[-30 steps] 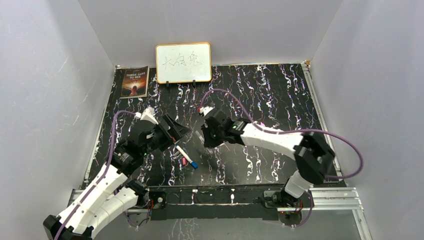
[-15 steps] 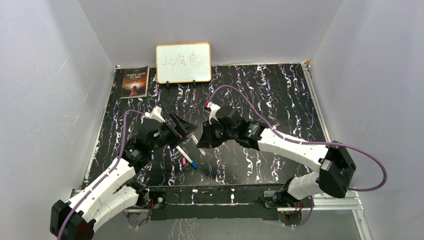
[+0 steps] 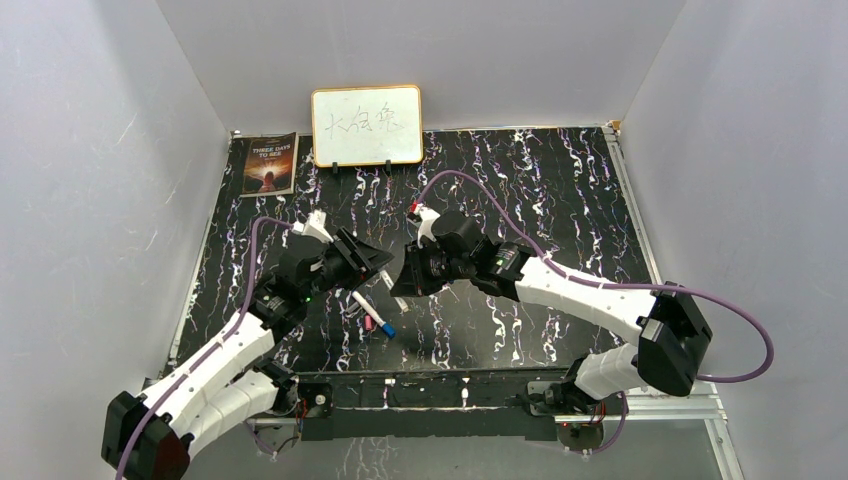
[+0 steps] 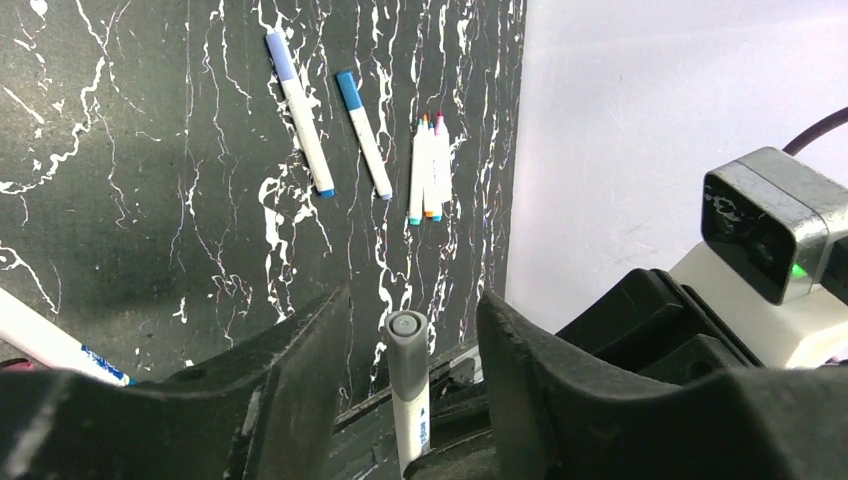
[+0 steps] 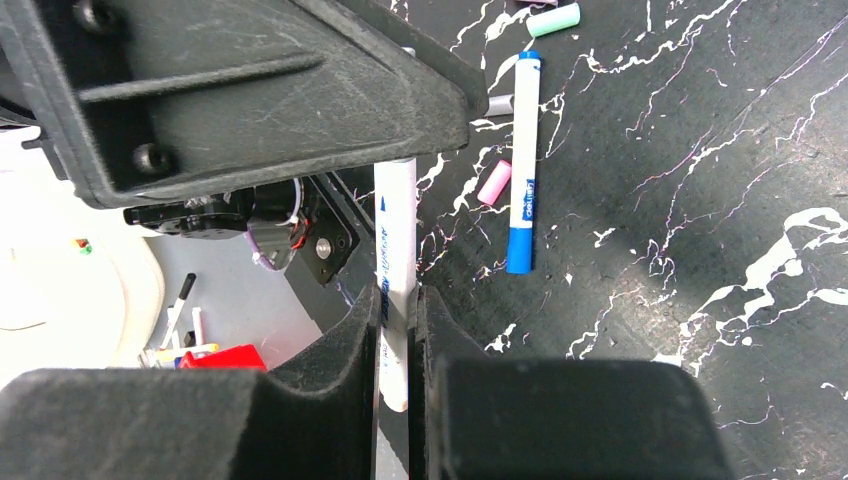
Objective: Open the pen caps
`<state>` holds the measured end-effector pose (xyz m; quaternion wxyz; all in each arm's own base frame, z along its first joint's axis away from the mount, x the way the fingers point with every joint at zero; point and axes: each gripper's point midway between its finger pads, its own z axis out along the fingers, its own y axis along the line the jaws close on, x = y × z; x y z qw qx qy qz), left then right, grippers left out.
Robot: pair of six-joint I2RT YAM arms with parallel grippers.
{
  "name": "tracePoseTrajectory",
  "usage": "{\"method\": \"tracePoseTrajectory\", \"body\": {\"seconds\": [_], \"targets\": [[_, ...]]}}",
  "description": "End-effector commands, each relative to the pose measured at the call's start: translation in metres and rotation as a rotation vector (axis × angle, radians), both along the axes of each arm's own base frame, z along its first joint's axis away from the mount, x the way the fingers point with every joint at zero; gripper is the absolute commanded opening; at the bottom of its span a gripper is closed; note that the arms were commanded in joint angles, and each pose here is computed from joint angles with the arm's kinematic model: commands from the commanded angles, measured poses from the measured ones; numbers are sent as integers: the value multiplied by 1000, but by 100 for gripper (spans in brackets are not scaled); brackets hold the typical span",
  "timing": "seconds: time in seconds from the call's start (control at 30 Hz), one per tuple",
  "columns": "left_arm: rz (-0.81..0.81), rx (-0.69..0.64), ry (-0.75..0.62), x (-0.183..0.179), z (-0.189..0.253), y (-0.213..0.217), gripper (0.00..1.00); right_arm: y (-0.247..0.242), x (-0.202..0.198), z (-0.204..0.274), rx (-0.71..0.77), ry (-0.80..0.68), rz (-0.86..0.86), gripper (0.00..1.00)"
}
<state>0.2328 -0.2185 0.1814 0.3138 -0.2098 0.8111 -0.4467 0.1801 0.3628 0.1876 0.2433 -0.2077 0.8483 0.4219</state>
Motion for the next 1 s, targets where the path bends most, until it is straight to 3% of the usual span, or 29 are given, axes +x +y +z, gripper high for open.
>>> {"method": "tracePoseTrajectory", "body": {"seconds": [0.0, 0.27, 0.4, 0.5, 0.57, 0.77, 0.83, 0.87, 0.97], "targets": [[-25, 3, -20, 0, 7, -4, 44, 9, 7, 25, 69, -56, -2, 0], [-51, 27, -1, 0, 2, -7, 7, 9, 8, 25, 61, -61, -5, 0], [-57, 36, 5, 0, 1, -8, 5, 9, 9, 27, 58, -65, -3, 0], [-59, 35, 2, 0, 4, -8, 5, 9, 11, 25, 47, -68, -7, 29], [-62, 36, 1, 0, 5, -8, 5, 11, 13, 24, 37, -69, -6, 40], [-67, 34, -3, -1, 10, -10, 4, 24, 21, 19, 21, -62, 18, 44], [-68, 33, -5, -1, 11, -10, 4, 28, 21, 14, 12, -53, 28, 43], [-69, 32, -8, -1, 12, -10, 4, 29, 20, 11, 10, -46, 37, 37], [-68, 33, -11, 0, 11, -10, 5, 28, 16, 6, 11, -25, 48, 1]]}}
